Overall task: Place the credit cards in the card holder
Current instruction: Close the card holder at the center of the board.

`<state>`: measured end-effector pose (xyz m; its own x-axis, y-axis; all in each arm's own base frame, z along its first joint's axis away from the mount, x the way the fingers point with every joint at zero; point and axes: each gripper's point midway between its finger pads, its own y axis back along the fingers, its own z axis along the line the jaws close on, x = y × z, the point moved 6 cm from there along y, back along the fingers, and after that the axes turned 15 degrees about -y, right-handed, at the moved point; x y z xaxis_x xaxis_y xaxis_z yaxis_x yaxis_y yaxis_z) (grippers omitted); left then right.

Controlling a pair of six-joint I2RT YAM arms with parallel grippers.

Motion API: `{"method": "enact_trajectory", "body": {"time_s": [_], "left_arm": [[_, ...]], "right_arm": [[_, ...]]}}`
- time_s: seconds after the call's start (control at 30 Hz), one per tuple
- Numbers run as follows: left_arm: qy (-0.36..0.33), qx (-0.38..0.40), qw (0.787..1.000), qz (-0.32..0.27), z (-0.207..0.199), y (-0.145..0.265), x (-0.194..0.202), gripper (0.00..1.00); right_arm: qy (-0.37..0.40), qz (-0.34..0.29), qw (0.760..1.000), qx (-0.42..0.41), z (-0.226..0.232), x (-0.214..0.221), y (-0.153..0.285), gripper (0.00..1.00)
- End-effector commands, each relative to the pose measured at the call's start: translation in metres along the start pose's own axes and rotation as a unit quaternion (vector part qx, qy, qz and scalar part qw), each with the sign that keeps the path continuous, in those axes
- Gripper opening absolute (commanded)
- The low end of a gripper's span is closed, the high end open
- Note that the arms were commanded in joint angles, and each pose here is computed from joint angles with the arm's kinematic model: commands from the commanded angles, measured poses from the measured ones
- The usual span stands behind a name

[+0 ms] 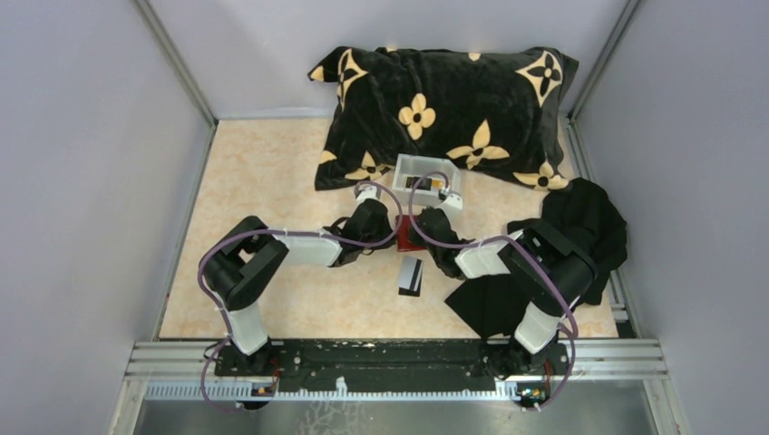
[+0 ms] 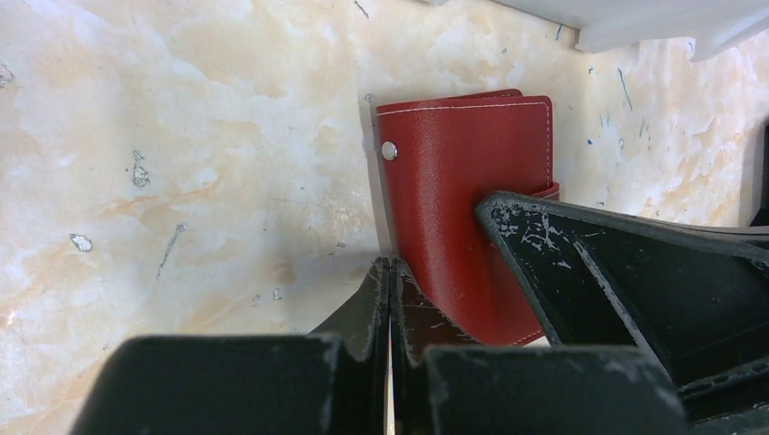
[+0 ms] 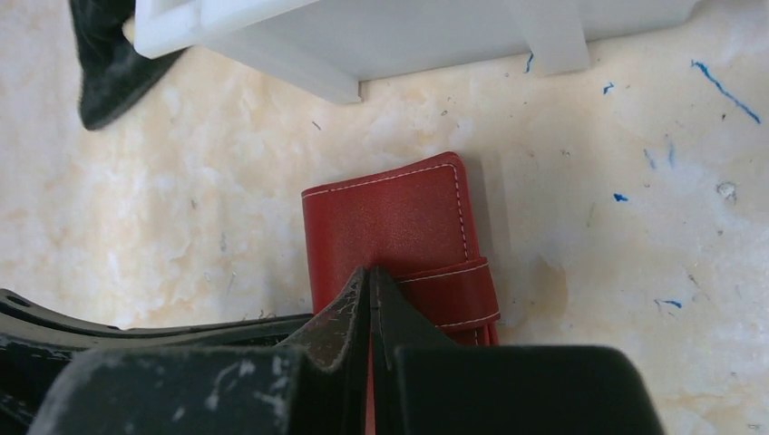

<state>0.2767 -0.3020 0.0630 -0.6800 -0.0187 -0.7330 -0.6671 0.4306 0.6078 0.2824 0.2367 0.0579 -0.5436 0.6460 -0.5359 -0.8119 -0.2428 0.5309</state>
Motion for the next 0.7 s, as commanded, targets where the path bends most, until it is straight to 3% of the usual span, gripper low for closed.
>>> {"method": "enact_trajectory", "body": {"time_s": [0.0, 0.3, 0.67], "left_arm": [[-0.018, 0.015, 1.000, 0.016, -0.016, 0.007, 0.001, 0.00], [-0.035, 0.014, 0.999, 0.014, -0.027, 0.010, -0.003, 0.00], [-0.063, 0.012, 0.998, 0.008, -0.037, 0.013, -0.019, 0.00]], "right_arm": [[0.027, 0.155, 0.971, 0.178, -0.117, 0.067, 0.034, 0.00], [-0.088, 0.135, 0.967, 0.195, -0.152, 0.060, 0.032, 0.00], [-0.148, 0.114, 0.956, 0.226, -0.165, 0.053, 0.028, 0.00]]}}
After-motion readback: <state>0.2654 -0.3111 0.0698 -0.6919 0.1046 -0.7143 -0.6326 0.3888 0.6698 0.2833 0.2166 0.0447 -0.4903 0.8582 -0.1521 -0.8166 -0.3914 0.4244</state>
